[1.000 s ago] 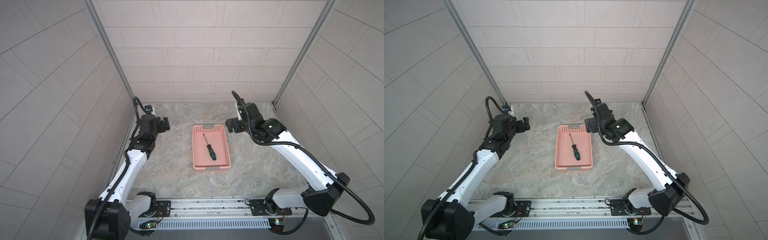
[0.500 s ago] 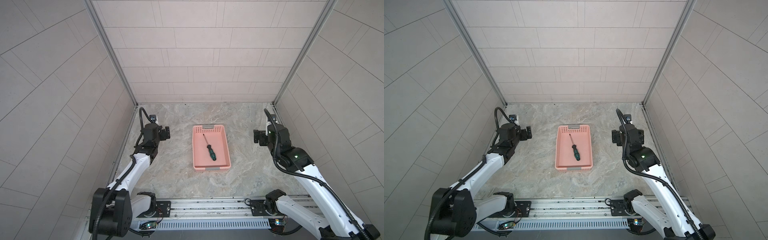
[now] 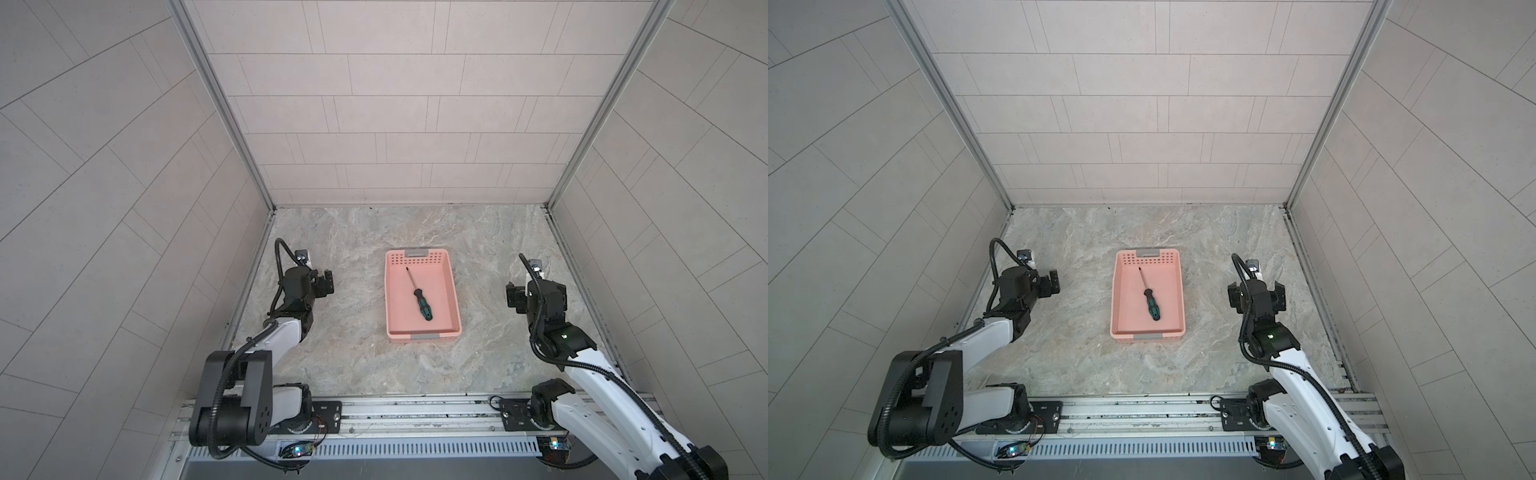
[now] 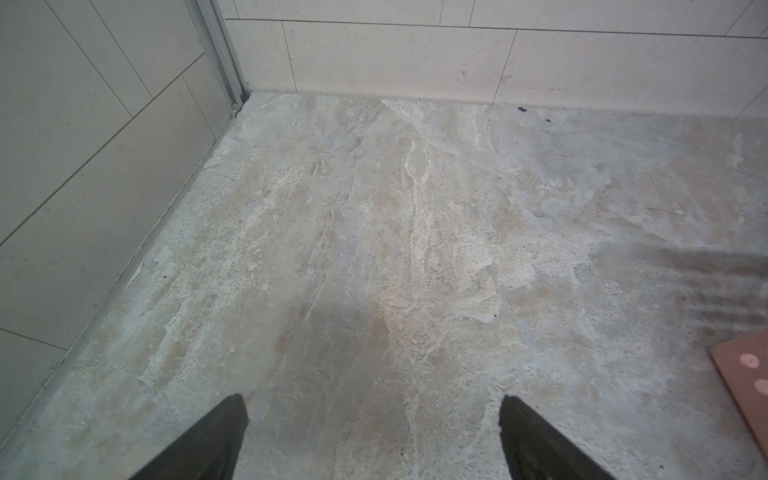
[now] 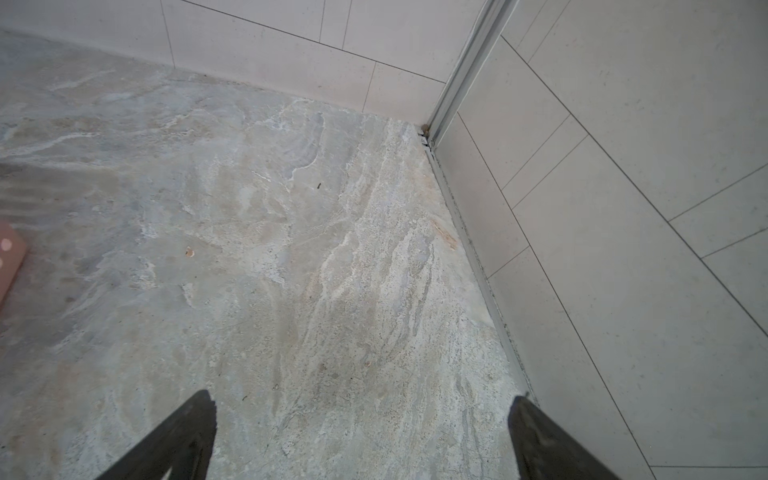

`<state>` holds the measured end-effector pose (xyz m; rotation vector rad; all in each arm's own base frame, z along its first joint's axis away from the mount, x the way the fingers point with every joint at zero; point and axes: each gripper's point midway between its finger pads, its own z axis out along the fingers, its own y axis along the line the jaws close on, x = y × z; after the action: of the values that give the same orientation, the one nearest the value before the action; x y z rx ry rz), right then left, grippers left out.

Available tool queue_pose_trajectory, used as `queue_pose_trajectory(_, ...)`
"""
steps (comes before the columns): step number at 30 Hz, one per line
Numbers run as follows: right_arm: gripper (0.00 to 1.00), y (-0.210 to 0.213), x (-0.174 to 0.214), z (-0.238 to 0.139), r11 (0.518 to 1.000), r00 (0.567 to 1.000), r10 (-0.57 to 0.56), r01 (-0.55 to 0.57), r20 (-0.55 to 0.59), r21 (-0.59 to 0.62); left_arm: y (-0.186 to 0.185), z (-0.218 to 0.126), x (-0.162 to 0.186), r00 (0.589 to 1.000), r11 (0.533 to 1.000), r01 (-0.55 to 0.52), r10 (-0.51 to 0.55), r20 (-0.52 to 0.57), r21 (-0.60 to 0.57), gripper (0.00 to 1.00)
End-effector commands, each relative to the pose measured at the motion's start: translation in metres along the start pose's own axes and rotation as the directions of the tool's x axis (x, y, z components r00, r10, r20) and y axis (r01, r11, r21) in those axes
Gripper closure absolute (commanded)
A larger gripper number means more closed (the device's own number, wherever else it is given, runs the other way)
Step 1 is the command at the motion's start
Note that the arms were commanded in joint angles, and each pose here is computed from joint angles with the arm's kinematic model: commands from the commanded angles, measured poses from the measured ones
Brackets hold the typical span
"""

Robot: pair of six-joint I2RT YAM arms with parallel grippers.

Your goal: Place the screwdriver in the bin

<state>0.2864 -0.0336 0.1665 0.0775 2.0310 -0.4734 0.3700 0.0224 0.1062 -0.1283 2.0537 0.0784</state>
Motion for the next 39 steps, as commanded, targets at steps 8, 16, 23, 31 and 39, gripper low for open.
queue_pose_trajectory(8, 0.0, -0.019, -0.002, 0.02, 0.983, 0.975, 0.163, -0.173, 0.153, 0.059, -0.013, 0.026, -0.004, 0.999, 0.993, 0.0, -0.006, 0.046, 0.12, 0.0)
queue_pose_trajectory(16, 0.0, -0.009, 0.009, 0.048, 0.984, 0.977, 0.162, -0.171, 0.139, 0.054, -0.018, 0.031, -0.001, 1.0, 0.99, -0.017, 0.013, 0.028, 0.139, 0.0)
queue_pose_trajectory(23, 0.0, 0.008, 0.0, 0.065, 0.987, 0.979, 0.158, -0.159, 0.129, -0.001, -0.013, 0.032, 0.001, 1.0, 0.996, -0.017, 0.015, 0.027, 0.093, 0.0)
queue_pose_trajectory(31, 0.0, 0.016, 0.001, 0.071, 0.988, 0.983, 0.151, -0.149, 0.108, -0.034, -0.001, 0.033, 0.009, 0.999, 1.0, -0.017, 0.018, 0.036, -0.02, 0.0)
queue_pose_trajectory(39, 0.0, 0.018, 0.006, 0.069, 0.989, 0.984, 0.147, -0.143, 0.103, -0.048, -0.004, 0.035, 0.01, 0.999, 1.0, -0.014, 0.014, 0.032, 0.018, 0.0)
